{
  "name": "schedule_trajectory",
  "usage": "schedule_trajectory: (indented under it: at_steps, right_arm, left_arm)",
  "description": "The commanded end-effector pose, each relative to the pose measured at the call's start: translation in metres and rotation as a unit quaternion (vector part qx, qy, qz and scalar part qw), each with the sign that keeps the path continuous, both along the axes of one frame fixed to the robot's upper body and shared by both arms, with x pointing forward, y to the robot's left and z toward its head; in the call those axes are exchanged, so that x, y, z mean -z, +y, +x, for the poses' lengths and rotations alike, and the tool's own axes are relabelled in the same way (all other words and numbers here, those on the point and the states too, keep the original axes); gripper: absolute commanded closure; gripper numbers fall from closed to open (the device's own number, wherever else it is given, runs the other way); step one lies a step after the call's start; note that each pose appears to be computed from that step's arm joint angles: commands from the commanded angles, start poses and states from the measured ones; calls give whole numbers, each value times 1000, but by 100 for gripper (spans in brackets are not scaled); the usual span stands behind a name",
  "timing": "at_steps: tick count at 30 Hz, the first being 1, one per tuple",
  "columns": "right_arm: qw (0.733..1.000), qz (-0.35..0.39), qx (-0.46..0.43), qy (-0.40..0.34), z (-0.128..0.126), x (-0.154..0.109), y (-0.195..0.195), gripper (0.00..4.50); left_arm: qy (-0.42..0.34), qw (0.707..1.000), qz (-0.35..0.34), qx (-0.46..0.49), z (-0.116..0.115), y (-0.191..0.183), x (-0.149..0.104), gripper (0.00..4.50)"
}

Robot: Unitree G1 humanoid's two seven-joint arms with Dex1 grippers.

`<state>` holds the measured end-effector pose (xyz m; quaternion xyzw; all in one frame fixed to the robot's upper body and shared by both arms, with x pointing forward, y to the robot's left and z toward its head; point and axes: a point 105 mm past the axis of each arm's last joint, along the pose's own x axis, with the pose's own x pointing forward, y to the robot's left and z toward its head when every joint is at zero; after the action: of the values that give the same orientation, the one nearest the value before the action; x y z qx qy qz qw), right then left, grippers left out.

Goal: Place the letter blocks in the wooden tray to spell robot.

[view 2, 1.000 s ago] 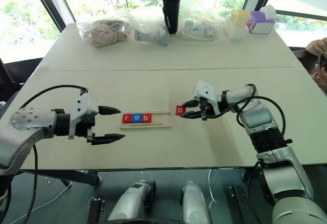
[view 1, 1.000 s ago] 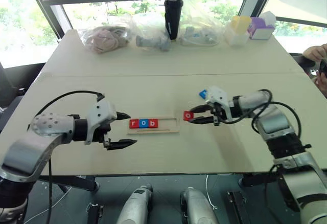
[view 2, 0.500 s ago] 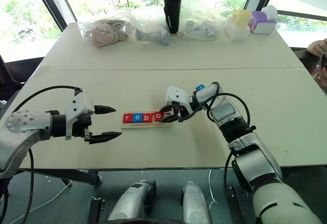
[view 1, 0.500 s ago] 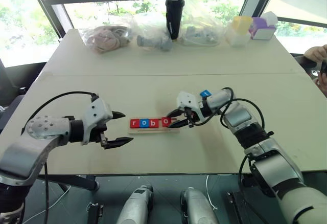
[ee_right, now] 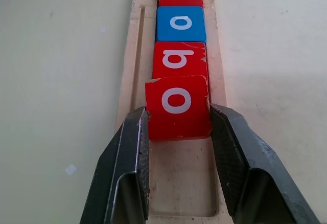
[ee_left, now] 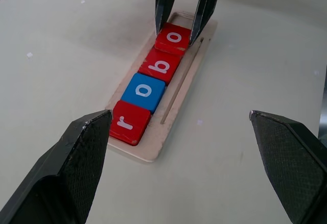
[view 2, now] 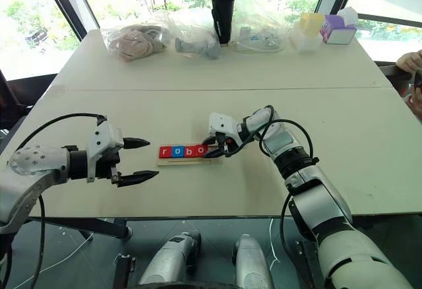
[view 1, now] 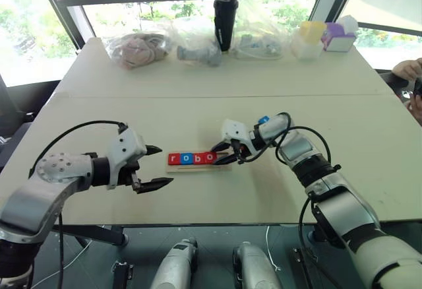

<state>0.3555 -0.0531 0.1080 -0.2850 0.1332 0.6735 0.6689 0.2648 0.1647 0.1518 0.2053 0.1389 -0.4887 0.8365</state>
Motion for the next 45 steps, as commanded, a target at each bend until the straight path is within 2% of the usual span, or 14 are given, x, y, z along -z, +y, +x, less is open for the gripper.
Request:
schedule_trajectory:
  at_steps: [1, 10, 16, 17, 24, 26, 29, 33, 37, 40, 45]
  right_arm:
    - [1000, 7, -7, -21, 4, -12, 4, 338]
    - [1000, 13, -3, -20, 5, -12, 8, 338]
    - [1000, 14, -4, -19, 2, -14, 10, 25]
    - [1000, 17, -3, -26, 2, -17, 9, 11]
    - [992, 76, 49, -83, 14, -61, -2, 11]
    - [981, 97, 116, -118, 30, -74, -19, 11]
    - [946, 111, 263, -155, 63, -82, -58, 11]
    - [890, 135, 413, -135, 80, -74, -106, 11]
    - [860, 136, 485, -85, 79, -48, -127, 11]
    - [847, 133, 511, -58, 79, -32, -132, 11]
    - [840, 131, 524, -43, 82, -24, -131, 11]
  left_arm:
    - [-21, 1000, -3, 7, -1, -4, -10, 0]
    - [-22, 1000, -2, 10, 0, -6, -9, 0]
    - [-22, 1000, -1, 9, -1, -5, -8, 0]
    - [-21, 1000, 0, 8, -1, -5, -8, 0]
    - [-23, 1000, -1, 6, 0, -5, -7, 0]
    - [-23, 1000, -1, 6, 0, -5, -7, 0]
    - [-24, 1000, -3, 5, -1, -5, -8, 0]
    - [-24, 1000, -4, 4, -1, -4, -8, 0]
    - [-22, 1000, -6, 7, 0, -6, -6, 0]
    - [-22, 1000, -13, 12, 1, -8, -8, 0]
    - [-32, 999, -36, 15, 4, -11, -20, 0]
